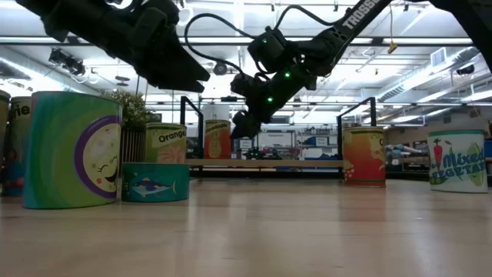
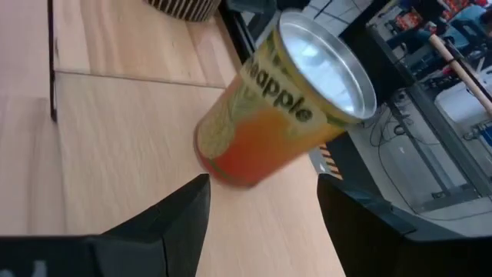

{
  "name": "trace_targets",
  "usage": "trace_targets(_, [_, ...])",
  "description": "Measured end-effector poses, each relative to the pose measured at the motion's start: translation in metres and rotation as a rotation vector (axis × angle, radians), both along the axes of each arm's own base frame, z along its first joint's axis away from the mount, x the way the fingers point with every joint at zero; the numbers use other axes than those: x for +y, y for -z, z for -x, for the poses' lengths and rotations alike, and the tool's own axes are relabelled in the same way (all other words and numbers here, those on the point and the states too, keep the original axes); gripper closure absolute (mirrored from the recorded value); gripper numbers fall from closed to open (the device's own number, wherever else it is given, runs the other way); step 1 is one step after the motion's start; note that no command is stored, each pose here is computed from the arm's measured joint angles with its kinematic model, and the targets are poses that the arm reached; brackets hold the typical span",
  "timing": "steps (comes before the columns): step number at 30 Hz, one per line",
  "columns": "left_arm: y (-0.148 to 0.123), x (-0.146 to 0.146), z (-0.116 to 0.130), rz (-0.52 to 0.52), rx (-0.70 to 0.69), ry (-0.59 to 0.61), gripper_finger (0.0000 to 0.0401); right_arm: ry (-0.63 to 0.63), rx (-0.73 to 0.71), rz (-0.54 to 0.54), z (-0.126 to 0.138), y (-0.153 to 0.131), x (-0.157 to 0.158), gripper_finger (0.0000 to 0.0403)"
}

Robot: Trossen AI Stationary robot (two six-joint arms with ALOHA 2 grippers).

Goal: Pick and place cans onto a shelf
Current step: Put the canned oranges on the shelf

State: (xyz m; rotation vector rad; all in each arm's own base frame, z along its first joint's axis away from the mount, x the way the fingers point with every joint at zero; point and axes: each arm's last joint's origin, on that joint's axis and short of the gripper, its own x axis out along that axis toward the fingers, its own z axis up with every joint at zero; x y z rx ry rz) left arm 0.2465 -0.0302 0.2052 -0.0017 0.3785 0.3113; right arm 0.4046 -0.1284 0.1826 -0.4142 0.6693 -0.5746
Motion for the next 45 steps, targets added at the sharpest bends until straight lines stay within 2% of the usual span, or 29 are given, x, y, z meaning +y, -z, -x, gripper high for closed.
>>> trace_targets(7, [0.002, -0.001, 0.001, 0.021, 0.001, -0.001, 0.0012, 0.019, 0.09, 0.008, 0.005, -0.008, 0.001, 0.0155])
trace_targets(12, [0.008, 0.0, 0.004, 0.045, 0.06, -0.023, 0.0012, -0.037, 0.107, -0.065, 0.015, -0.026, 0.016, 0.0155])
trace_targets(16, [0.005, 0.0, 0.003, 0.012, 0.102, -0.015, 0.0012, -0.164, 0.086, -0.136, 0.019, -0.044, 0.036, 0.0155])
trace_targets(19, [-0.011, -0.001, 0.0, 0.013, 0.127, -0.019, 0.0012, -0.243, 0.072, -0.182, 0.019, -0.05, 0.05, 0.0155])
trace_targets(24, [-0.031, -0.003, 0.001, 0.091, 0.302, -0.044, 0.0012, -0.43, 0.051, -0.304, 0.015, -0.049, 0.07, 0.0155])
trace_targets(28, [-0.041, -0.004, 0.009, 0.171, 0.439, -0.077, 0.0012, -0.518, 0.039, -0.345, 0.014, -0.046, 0.081, 0.0154])
trace_targets(34, [-0.044, -0.007, 0.025, 0.228, 0.588, -0.168, 0.0012, -0.554, 0.045, -0.344, 0.017, -0.035, 0.089, 0.0125])
trace_targets(39, [-0.033, 0.002, 0.042, 0.192, 0.696, -0.362, 0.0012, -0.523, 0.058, -0.304, 0.017, -0.033, 0.097, 0.009])
trace_targets(45, [-0.008, 0.022, 0.046, 0.187, 0.702, -0.467, 0.0012, -0.534, 0.023, -0.281, 0.014, -0.036, 0.102, 0.0068])
